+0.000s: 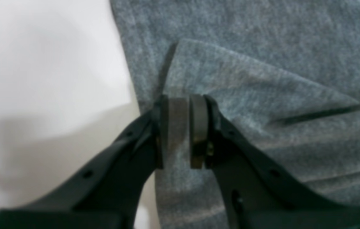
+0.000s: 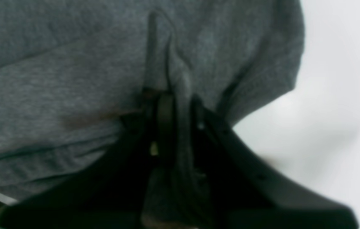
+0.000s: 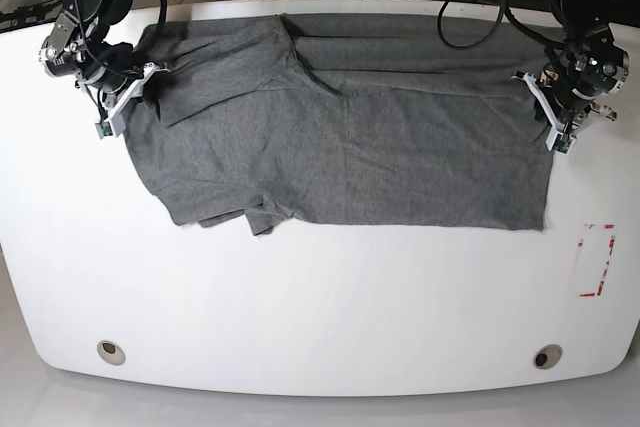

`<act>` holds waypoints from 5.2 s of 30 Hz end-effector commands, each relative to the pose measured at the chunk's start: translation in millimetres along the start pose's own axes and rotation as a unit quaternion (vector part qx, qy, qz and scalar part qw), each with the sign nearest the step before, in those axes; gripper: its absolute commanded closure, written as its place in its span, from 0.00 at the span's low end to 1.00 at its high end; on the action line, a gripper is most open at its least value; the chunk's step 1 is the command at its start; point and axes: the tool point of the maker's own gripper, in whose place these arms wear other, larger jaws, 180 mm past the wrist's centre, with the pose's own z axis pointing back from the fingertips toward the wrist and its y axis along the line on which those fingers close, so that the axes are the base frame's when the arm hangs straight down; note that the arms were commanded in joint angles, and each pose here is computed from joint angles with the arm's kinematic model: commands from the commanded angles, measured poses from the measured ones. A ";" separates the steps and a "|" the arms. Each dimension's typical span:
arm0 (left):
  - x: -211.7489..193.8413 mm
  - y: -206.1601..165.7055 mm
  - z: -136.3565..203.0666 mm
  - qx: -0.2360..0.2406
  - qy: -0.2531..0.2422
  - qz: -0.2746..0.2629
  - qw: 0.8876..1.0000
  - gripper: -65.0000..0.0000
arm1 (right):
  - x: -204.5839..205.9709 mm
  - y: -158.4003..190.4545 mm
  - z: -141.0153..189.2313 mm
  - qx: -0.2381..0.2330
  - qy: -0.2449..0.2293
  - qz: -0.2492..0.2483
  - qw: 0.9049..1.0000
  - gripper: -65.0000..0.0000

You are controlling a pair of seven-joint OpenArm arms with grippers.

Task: Fold the T-shirt properly
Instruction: 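Regrasp the shirt's edge with both grippers and smooth it flat, then release and regrasp the grey shirt's edge with both grippers, then open the right gripper and move it along the shirt's side edge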

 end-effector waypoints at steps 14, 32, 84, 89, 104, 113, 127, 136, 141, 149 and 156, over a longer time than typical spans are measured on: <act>6.7 33.3 13.8 0.040 -0.021 0.014 0.999 1.00 | 27.8 -4.5 43.8 -0.053 -0.056 0.056 0.995 1.00; 24.2 41.2 34.2 0.059 -0.025 -0.029 0.998 0.81 | 14.5 -21.4 41.8 -0.060 -0.048 0.018 0.997 1.00; -19.4 -8.2 -7.8 -0.033 0.052 -0.043 0.997 0.45 | 14.9 -41.8 46.0 -0.076 -0.077 -0.049 0.993 0.83; -0.8 -5.3 0.8 -0.021 0.027 -0.057 0.998 0.45 | 20.6 -41.6 50.6 -0.081 -0.085 -0.041 0.992 0.52; 36.3 -1.5 26.3 -0.028 -0.050 -0.026 0.998 0.44 | 52.5 -33.3 78.7 -0.111 -0.128 0.006 0.985 0.44; 21.3 -8.5 32.0 -0.031 -0.030 -0.034 0.998 0.44 | 54.7 -21.1 65.8 -0.088 -0.112 0.019 0.990 0.44; -24.1 -27.9 39.8 -0.051 0.019 -0.040 0.998 0.45 | 29.7 5.9 9.7 -0.007 -0.063 -0.022 0.998 0.44; -45.9 -29.8 29.9 -0.064 0.048 -0.020 0.997 0.45 | 36.1 14.0 4.4 0.006 -0.074 -0.015 0.997 0.45; -53.6 -31.4 24.8 -0.071 0.053 -0.009 0.996 0.45 | 36.3 27.9 -1.9 0.022 -0.067 0.000 0.998 0.45; -46.1 -32.6 24.0 -0.072 0.028 -0.008 0.997 0.45 | 40.2 32.2 -3.7 0.027 -0.074 -0.003 0.997 0.91; -52.3 -30.7 22.3 -0.071 0.039 -0.008 0.997 0.45 | 64.2 17.8 6.4 0.009 -0.094 0.015 0.995 1.00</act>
